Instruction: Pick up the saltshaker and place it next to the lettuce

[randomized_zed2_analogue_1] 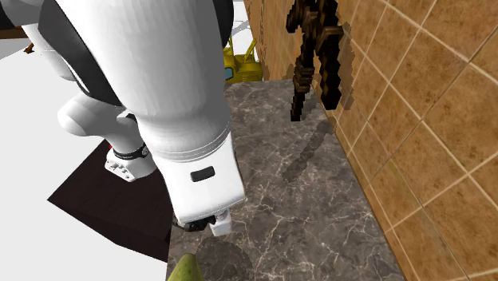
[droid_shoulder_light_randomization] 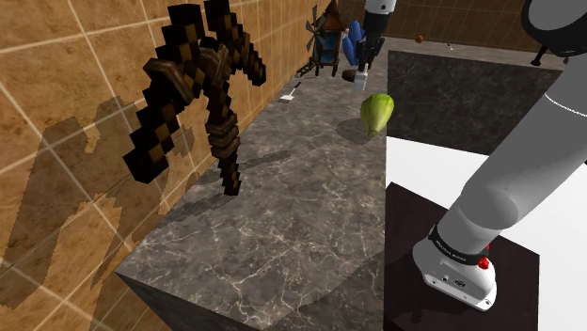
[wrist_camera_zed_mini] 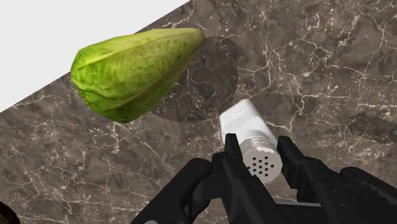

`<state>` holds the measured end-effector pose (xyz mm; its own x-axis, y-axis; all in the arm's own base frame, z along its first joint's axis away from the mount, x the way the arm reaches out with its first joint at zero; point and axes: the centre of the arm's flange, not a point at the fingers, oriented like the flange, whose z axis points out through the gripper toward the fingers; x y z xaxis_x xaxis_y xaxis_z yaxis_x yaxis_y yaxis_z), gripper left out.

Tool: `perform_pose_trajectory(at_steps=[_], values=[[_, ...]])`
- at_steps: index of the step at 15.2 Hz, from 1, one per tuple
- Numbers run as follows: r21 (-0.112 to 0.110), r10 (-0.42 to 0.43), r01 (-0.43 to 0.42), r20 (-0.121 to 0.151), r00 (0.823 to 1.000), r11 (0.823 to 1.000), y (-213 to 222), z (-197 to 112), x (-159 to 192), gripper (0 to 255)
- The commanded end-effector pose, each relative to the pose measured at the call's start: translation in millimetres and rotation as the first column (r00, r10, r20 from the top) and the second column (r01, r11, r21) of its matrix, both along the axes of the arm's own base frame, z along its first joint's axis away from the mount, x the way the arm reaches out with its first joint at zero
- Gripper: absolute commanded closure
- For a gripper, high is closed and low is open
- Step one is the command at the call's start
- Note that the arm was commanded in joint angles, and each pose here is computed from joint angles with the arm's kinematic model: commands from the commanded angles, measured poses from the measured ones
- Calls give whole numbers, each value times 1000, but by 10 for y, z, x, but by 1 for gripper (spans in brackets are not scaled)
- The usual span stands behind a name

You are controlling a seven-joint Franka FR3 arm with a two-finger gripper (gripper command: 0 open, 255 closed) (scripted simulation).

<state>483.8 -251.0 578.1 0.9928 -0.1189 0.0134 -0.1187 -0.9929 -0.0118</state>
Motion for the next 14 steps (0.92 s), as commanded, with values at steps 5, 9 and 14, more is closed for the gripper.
perform_pose_trajectory(at_steps=[5,9,14], values=[[0,1,-1,0,1000,1000,-96,-260,9,255],[0,1,-1,0,1000,1000,-96,-471,9,255],[0,1,-1,0,1000,1000,-96,-735,9,255]])
